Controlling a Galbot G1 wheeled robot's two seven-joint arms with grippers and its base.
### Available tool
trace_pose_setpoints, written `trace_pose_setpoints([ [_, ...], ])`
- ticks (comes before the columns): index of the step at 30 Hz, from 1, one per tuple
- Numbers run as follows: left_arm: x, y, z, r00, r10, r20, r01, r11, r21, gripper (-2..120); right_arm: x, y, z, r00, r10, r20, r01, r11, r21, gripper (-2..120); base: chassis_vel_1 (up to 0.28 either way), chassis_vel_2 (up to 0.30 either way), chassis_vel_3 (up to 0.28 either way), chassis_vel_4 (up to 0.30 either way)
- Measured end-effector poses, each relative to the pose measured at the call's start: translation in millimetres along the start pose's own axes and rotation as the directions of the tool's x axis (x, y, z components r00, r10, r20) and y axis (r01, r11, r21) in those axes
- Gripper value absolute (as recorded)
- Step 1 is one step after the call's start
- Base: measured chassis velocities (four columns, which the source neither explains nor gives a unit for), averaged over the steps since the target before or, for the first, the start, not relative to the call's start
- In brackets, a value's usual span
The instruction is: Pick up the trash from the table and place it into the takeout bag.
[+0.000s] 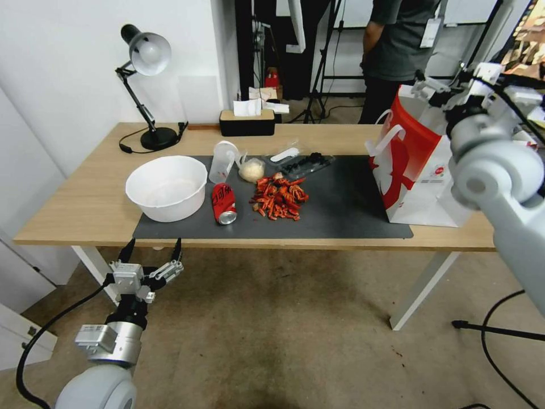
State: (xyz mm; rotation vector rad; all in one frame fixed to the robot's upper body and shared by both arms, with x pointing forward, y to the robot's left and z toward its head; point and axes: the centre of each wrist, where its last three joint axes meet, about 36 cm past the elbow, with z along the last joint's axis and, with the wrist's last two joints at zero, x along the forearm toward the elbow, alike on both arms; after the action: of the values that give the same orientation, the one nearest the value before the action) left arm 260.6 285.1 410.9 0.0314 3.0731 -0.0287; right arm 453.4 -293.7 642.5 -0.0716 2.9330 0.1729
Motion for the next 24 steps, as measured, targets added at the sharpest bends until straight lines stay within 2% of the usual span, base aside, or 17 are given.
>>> trace_pose_setpoints([
  [5, -0.3, 0.2, -0.4, 1.0, -0.002, 0.002, 0.002, 1.0, 0.002, 100, 26.8, 8.7, 16.0, 0.997, -0.081, 0.006, 0.081, 0.996, -0.033, 100, 0.0, 0.0, 0.0, 0.0],
  [7, -0.6, 0.3, -1.3, 1.0, -0.003, 0.006, 0.003, 1.0, 0.004, 100, 51.5, 17.4, 38.8, 0.99, -0.141, 0.018, 0.142, 0.988, -0.061, 100, 0.0, 0.0, 0.0, 0.0],
  [8, -0.6, 0.3, -1.3, 1.0, -0.003, 0.006, 0.003, 1.0, 0.004, 100, 51.5, 17.4, 38.8, 0.99, -0.141, 0.018, 0.142, 0.988, -0.061, 100, 0.0, 0.0, 0.0, 0.0],
  [10, -0.8, 0.1, -2.7, 1.0, -0.004, 0.011, 0.004, 1.0, 0.006, 100, 84.8, 28.1, 72.5, 0.985, -0.171, 0.03, 0.174, 0.979, -0.103, 100, 0.0, 0.0, 0.0, 0.0],
  [13, -0.6, 0.5, -3.7, 1.0, -0.006, 0.014, 0.006, 1.0, 0.006, 100, 98.0, 30.3, 85.4, 0.984, -0.176, 0.03, 0.178, 0.978, -0.109, 100, 0.0, 0.0, 0.0, 0.0],
  [15, 0.0, 2.1, -5.7, 1.0, -0.008, 0.018, 0.008, 1.0, 0.001, 100, 126.8, 33.3, 109.6, 0.983, -0.181, 0.012, 0.182, 0.978, -0.099, 100, 0.0, 0.0, 0.0, 0.0],
  [16, 0.0, 2.1, -5.7, 1.0, -0.008, 0.018, 0.008, 1.0, 0.001, 100, 126.8, 33.3, 109.6, 0.983, -0.181, 0.012, 0.182, 0.978, -0.099, 100, 0.0, 0.0, 0.0, 0.0],
  [18, -0.7, 3.2, -6.6, 1.0, -0.012, 0.022, 0.012, 1.0, -0.002, 100, 159.1, 38.8, 132.8, 0.986, -0.168, -0.002, 0.167, 0.983, -0.077, 100, 0.0, 0.0, 0.0, 0.0],
  [19, -0.7, 3.2, -6.6, 1.0, -0.012, 0.022, 0.012, 1.0, -0.002, 100, 159.1, 38.8, 132.8, 0.986, -0.168, -0.002, 0.167, 0.983, -0.077, 100, 0.0, 0.0, 0.0, 0.0],
  [24, -2.8, 2.1, -5.8, 1.0, -0.01, 0.024, 0.01, 1.0, 0.0, 100, 201.4, 47.6, 163.4, 0.997, -0.061, -0.048, 0.059, 0.997, -0.057, 100, 0.0, 0.0, 0.0, 0.0],
])
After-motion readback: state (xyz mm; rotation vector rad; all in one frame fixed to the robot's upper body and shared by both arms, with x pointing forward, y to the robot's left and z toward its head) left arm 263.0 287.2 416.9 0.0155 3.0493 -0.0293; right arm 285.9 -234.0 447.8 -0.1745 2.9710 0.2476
